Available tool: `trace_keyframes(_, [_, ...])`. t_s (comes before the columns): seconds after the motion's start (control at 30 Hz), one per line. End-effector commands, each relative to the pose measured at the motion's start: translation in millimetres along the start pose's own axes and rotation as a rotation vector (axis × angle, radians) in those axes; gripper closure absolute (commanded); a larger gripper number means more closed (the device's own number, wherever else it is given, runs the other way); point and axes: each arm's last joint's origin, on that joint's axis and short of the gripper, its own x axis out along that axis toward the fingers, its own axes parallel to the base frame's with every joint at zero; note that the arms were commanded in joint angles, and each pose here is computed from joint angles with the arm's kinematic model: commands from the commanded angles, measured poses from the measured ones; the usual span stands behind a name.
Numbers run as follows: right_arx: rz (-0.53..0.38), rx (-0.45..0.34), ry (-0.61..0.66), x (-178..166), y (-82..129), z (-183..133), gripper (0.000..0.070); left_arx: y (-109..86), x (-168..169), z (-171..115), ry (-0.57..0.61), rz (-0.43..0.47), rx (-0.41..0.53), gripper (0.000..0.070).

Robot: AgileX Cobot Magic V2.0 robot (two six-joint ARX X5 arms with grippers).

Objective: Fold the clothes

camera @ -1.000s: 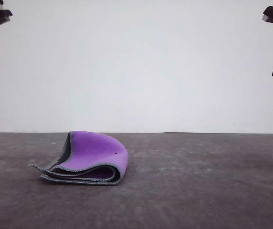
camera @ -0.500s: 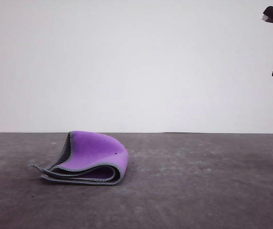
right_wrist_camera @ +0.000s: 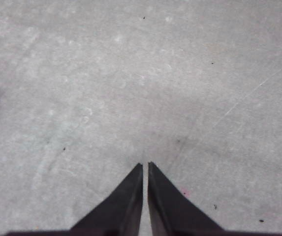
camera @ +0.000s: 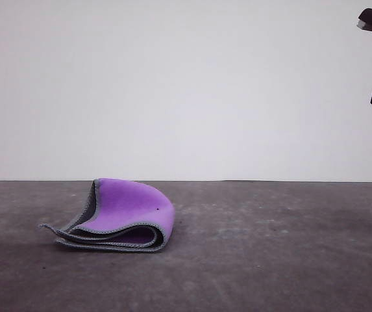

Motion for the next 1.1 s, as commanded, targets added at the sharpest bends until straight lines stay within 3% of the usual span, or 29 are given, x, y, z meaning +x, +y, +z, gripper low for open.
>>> trace_keyframes(0.0, [0.001, 0.012, -0.009, 0, 0, 3, 0.0688, 0.7, -1, -3, 0.002, 0.009, 0.001, 0.0694])
trace_keyframes(0.33, [0.001, 0.012, -0.010, 0, 0, 3, 0.0688, 1.7, -2, -20, 0.036, 0.014, -0.017, 0.0694])
trace_keyframes(0.53, [0.001, 0.012, -0.010, 0, 0, 3, 0.0688, 1.5, -5, -17, -0.005, 0.011, -0.023, 0.0694])
trace_keyframes(0.73, [0.001, 0.011, -0.016, 0, 0, 4, 0.0688, 1.1, -5, -17, -0.006, 0.003, -0.101, 0.0694])
trace_keyframes(1.07, [0.001, 0.011, -0.017, 0, 0, 4, 0.0688, 1.2, -4, -17, -0.001, 0.004, -0.101, 0.0694])
